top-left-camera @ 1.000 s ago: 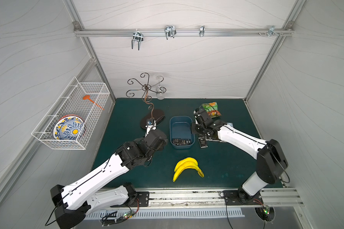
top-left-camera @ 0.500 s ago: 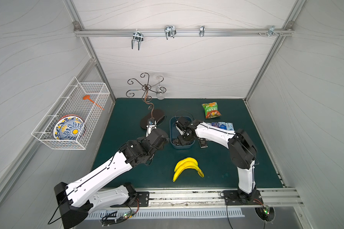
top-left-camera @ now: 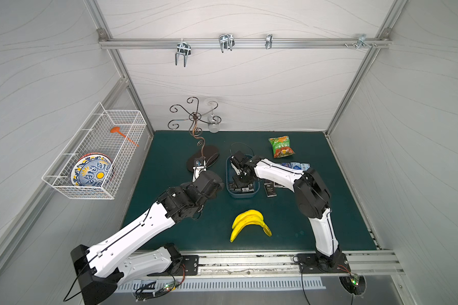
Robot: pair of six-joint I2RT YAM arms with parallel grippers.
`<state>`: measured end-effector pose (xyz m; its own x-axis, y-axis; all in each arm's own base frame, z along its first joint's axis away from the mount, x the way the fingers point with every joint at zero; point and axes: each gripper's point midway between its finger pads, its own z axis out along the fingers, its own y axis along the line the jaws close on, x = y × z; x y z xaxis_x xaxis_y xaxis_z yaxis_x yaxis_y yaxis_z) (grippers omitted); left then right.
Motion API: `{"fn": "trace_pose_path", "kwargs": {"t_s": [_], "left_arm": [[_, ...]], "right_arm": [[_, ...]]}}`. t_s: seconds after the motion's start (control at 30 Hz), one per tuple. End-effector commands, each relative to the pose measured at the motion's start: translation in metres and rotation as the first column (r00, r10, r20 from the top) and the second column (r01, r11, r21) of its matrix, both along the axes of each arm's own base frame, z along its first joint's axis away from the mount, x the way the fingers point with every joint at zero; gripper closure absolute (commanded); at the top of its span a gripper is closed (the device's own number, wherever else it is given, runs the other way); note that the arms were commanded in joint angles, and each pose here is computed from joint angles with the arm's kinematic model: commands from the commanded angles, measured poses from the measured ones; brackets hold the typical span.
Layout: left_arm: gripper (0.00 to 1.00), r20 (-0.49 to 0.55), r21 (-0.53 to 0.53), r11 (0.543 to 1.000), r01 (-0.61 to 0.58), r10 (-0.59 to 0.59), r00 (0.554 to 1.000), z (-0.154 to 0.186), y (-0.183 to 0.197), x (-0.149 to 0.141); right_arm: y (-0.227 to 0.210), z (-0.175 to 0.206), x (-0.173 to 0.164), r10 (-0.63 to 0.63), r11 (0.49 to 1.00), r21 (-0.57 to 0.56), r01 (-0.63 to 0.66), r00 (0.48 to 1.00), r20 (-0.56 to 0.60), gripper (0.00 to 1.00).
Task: Take the pocket tissues out of the storage box
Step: Adjust the pocket tissues in the storage box.
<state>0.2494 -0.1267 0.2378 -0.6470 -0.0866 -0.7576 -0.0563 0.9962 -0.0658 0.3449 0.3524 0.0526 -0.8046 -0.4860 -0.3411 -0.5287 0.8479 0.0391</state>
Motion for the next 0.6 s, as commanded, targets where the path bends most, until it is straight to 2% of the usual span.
{"fn": "trace_pose_path", "kwargs": {"t_s": [0.0, 0.13, 0.27, 0.47, 0.57], "left_arm": [[0.52, 0.040, -0.015, 1.000, -0.013, 0.014, 0.999, 0.011, 0.004, 0.002], [0.52, 0.043, -0.013, 1.000, -0.016, 0.017, 0.999, 0.012, 0.005, 0.003], [0.52, 0.042, -0.005, 1.000, -0.022, 0.022, 0.999, 0.010, 0.003, 0.005], [0.52, 0.027, -0.004, 1.000, -0.016, 0.016, 1.000, 0.006, -0.004, 0.010], [0.52, 0.024, -0.007, 1.000, -0.014, 0.014, 1.000, 0.005, -0.006, 0.011]], "right_arm": [[-0.019, -0.038, 0.025, -0.097, 0.995, -0.034, 0.097, 0.995, -0.012, 0.68], [-0.026, -0.029, 0.053, -0.147, 0.989, 0.023, 0.147, 0.989, 0.001, 0.68], [-0.023, -0.002, 0.063, -0.147, 0.986, 0.083, 0.144, 0.989, 0.026, 0.65], [-0.010, 0.049, 0.050, -0.066, 0.977, 0.207, 0.051, 0.995, 0.068, 0.58], [-0.007, 0.062, 0.036, 0.003, 0.977, 0.212, -0.024, 0.995, 0.100, 0.57]]}}
